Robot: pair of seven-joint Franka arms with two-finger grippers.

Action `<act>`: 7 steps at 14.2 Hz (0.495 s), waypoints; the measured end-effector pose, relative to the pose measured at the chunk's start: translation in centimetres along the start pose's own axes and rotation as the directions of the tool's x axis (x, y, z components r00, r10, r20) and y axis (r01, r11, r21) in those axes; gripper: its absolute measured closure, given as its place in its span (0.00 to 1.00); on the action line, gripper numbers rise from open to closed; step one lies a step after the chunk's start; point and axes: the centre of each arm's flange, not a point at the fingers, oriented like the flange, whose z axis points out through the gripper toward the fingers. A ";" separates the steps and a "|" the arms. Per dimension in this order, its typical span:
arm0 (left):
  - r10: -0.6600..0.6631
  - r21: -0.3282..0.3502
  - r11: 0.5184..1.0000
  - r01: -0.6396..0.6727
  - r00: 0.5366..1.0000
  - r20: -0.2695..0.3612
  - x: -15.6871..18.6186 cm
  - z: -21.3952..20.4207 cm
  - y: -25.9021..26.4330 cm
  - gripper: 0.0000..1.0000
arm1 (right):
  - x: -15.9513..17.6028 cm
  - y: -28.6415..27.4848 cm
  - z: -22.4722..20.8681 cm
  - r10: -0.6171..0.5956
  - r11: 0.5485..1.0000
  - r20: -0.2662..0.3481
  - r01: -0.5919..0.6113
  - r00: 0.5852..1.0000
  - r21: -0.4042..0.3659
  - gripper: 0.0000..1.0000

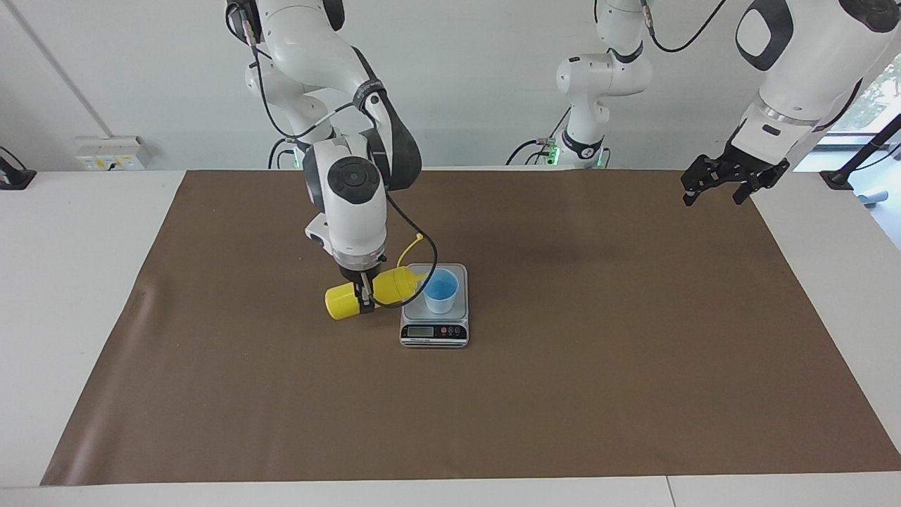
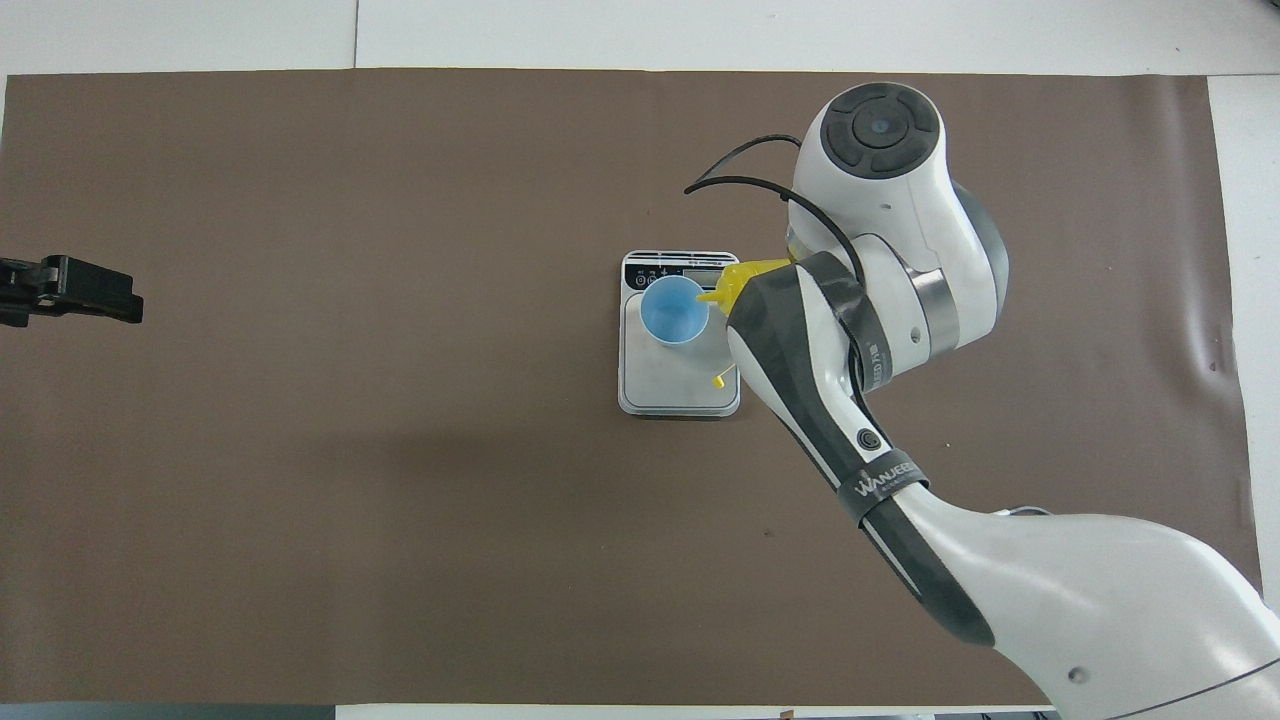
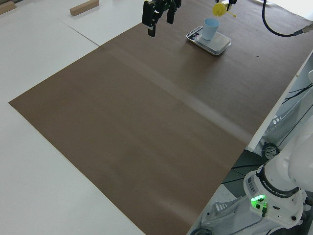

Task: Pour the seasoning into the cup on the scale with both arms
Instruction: 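Tilt the yellow bottle over the blue cup with the right gripper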

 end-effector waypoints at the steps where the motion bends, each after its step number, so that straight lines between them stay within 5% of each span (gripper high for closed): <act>1: 0.000 0.000 1.000 0.000 1.000 0.000 0.0 0.0 0.0 0.00 | -0.7 0.1 0.3 -0.014 1.000 -0.017 0.014 1.000 -0.015 0.42; 7: 0.000 0.000 1.000 0.000 1.000 0.000 0.0 0.0 0.0 0.00 | -0.2 0.0 0.6 -0.040 0.999 -0.108 0.037 0.993 -0.026 0.42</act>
